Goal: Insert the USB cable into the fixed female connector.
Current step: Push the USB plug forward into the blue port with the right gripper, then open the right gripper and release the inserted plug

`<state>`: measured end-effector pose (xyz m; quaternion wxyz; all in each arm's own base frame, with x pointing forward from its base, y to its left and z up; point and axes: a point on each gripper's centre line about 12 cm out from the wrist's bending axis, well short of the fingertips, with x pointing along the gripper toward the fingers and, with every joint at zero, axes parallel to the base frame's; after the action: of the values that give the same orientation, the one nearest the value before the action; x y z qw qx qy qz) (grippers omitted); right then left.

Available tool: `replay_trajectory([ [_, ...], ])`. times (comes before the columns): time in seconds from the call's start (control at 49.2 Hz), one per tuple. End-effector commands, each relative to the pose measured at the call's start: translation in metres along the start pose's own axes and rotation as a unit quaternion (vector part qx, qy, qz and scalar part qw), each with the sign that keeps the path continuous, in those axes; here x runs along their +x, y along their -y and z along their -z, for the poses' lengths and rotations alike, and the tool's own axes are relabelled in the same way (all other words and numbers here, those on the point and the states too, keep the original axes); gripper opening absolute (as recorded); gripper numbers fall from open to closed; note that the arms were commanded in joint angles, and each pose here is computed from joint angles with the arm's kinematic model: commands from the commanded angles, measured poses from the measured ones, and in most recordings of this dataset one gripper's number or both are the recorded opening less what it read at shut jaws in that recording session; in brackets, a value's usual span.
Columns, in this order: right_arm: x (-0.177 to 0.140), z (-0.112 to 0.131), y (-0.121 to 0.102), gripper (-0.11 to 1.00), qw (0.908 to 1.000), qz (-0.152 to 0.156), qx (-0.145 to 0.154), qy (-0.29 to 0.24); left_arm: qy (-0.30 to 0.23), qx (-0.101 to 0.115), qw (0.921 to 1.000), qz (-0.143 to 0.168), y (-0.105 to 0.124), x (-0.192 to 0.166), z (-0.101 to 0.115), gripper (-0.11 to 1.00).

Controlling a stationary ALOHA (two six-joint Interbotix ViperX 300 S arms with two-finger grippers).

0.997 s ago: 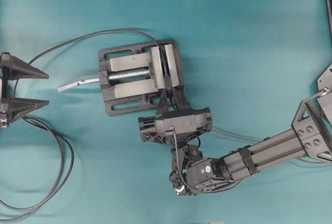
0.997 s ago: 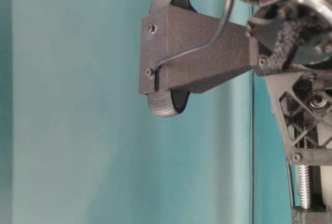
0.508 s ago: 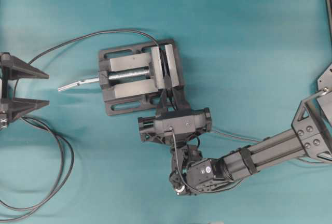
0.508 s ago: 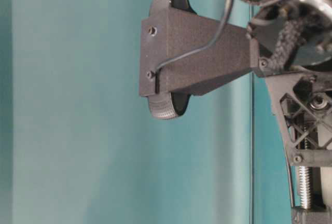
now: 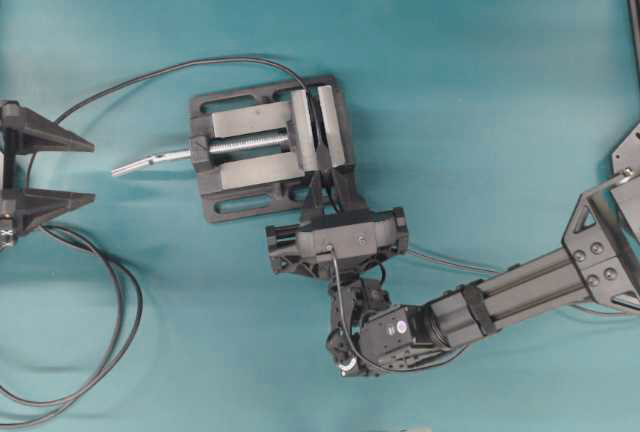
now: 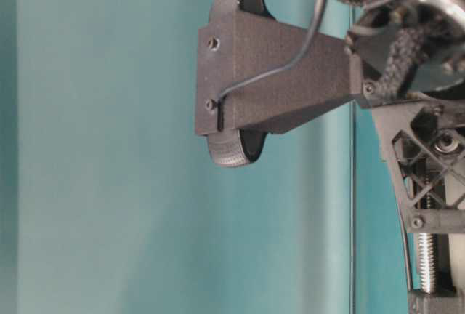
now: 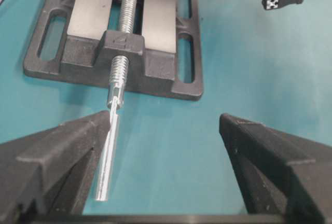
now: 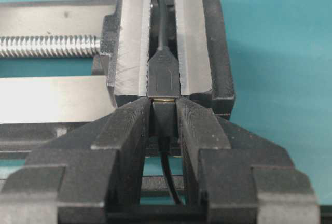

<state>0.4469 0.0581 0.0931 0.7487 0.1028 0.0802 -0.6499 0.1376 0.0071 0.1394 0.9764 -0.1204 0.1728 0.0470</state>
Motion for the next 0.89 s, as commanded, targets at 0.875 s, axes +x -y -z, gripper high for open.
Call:
replay_trajectory([
  [0.875, 0.034, -0.023, -0.002, 0.21, 0.9997, 0.009, 0.022, -0.01, 0.007, -0.006, 1.0, 0.001, 0.001, 0.001, -0.005, 1.0],
])
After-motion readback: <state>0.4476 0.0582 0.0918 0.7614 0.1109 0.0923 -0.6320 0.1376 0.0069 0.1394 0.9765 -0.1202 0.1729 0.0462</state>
